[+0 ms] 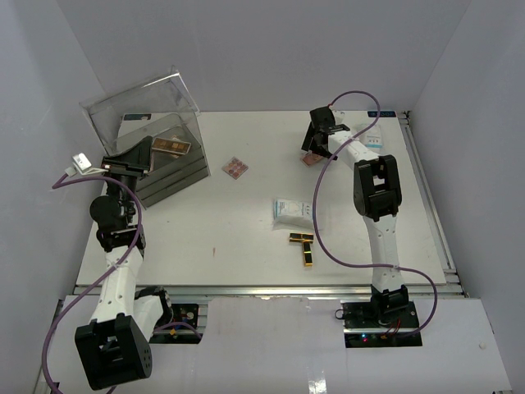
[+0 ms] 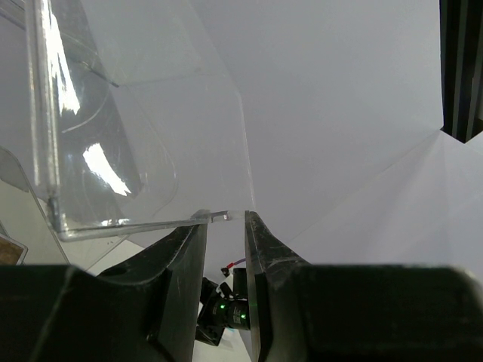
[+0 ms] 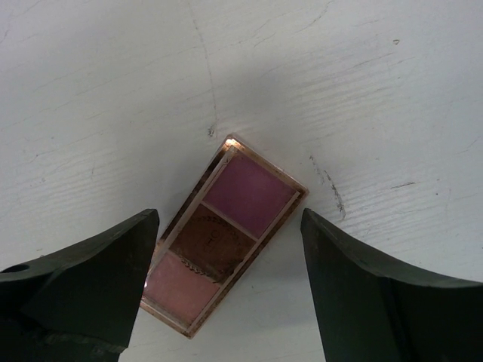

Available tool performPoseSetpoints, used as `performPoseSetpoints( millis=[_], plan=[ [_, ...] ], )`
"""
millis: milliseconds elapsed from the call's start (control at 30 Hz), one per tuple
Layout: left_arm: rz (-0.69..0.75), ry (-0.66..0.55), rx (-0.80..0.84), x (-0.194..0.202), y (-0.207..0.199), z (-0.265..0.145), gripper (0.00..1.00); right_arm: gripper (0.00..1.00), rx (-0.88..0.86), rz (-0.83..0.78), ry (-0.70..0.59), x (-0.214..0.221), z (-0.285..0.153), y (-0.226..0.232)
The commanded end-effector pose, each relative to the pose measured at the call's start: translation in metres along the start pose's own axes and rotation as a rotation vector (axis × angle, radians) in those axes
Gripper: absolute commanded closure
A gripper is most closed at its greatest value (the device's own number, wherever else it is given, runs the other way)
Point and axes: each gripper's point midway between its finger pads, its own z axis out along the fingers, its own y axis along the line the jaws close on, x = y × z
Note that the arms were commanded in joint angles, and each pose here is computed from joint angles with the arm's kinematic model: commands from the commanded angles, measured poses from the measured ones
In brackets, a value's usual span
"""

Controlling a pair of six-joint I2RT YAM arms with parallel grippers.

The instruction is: Organize the makeup

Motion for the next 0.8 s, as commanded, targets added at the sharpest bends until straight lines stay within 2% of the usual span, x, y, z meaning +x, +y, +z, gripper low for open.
performPoseSetpoints(
  millis=[0,100,400,500,600,767],
  plan=[
    [0.028,-0.028,0.057,-0.010,-0.020,-0.002,0.63,0.22,-0.061,0.009,0.064,0.026,0.008,0.010],
    [0.028,-0.028,0.057,-0.010,-0.020,-0.002,0.63,0.28,-0.084,0.010,0.079,0.030,0.010,0.014],
    [0.028,-0.028,0.058,-0.010,-0.021,-0.002,0.63,0.28,-0.123,-0.029,0.101,0.041,0.012,0.021],
    [0.026,-0.028,0.057,-0.010,-0.020,-0.002,0.63,0.35,-0.136,-0.036,0.114,0.048,0.010,0.021],
    [0.026,-0.028,0.057,-0.010,-0.021,-0.003,0.63,0.47,-0.171,-0.052,0.115,0.048,0.005,0.025],
    [0.025,-0.029,0.056,-0.010,-0.020,-0.004,0.63,0.62,-0.268,-0.116,0.056,0.033,-0.014,0.038]
  ],
)
